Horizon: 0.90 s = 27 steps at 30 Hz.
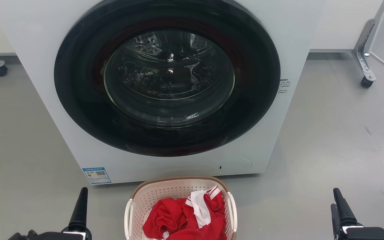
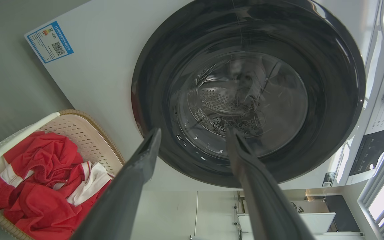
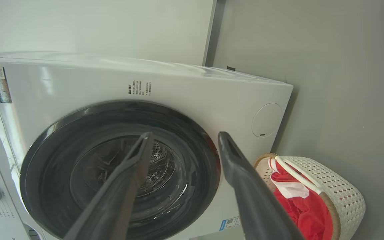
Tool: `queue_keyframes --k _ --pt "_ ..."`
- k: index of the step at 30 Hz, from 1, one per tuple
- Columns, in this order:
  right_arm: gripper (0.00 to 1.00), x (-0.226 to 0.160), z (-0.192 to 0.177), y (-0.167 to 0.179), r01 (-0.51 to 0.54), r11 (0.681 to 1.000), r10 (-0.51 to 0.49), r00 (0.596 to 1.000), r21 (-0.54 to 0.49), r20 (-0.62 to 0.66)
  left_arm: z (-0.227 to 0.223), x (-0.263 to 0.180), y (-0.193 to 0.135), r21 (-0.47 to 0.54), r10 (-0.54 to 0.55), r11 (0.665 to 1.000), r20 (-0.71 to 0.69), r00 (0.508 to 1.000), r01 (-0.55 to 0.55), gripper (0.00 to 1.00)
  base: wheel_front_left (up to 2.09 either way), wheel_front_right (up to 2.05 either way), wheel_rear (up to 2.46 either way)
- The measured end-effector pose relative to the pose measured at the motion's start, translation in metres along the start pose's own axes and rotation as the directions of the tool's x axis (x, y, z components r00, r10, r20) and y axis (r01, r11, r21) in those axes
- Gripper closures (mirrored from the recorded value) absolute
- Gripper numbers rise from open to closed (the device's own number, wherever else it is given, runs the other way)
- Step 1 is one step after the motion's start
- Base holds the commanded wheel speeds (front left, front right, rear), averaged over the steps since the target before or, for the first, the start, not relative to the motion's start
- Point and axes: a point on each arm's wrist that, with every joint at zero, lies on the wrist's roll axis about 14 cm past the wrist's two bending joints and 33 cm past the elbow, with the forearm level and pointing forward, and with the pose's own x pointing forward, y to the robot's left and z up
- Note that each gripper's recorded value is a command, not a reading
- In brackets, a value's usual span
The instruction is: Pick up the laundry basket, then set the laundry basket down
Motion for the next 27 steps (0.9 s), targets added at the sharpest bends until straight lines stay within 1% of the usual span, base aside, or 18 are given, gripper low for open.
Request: queue_keyframes --k 7,13,15,16,19,25,27 --pt "0.00 0.002 -0.009 0.003 0.004 0.992 -0.006 1.000 -0.130 -0.015 -0.004 -0.002 0.000 0.130 0.013 0.991 -0.003 1.000 -0.013 0.00 0.00 0.00 0.00" --pt "0.00 0.003 -0.019 0.008 -0.013 0.966 0.003 0.999 -0.259 -0.037 -0.007 -0.002 -0.004 0.265 0.009 0.964 -0.009 1.000 -0.006 0.00 0.00 0.00 0.00" --pt "0.00 0.003 -0.020 0.008 -0.012 0.956 0.001 0.999 -0.292 -0.038 -0.006 -0.001 -0.005 0.312 0.008 0.950 -0.005 1.000 -0.007 0.00 0.00 0.00 0.00" --pt "0.00 0.003 -0.023 0.009 -0.016 0.944 0.002 0.999 -0.329 -0.043 -0.006 -0.001 -0.006 0.354 0.006 0.935 -0.004 1.000 -0.004 0.00 0.00 0.00 0.00" --pt "0.00 0.003 -0.026 0.011 -0.023 0.919 0.005 0.999 -0.393 -0.047 -0.006 -0.001 -0.009 0.423 -0.002 0.906 -0.003 1.000 0.003 0.00 0.00 0.00 0.00" --pt "0.00 0.004 -0.030 0.015 -0.043 0.866 0.018 0.998 -0.499 -0.054 -0.006 -0.005 -0.008 0.526 -0.003 0.851 0.005 1.000 0.000 0.00 0.00 0.00 0.00" --pt "0.00 0.004 -0.031 0.018 -0.049 0.848 0.026 0.998 -0.527 -0.051 -0.005 -0.006 -0.007 0.562 -0.001 0.827 0.010 1.000 -0.005 0.00 0.00 0.00 0.00"
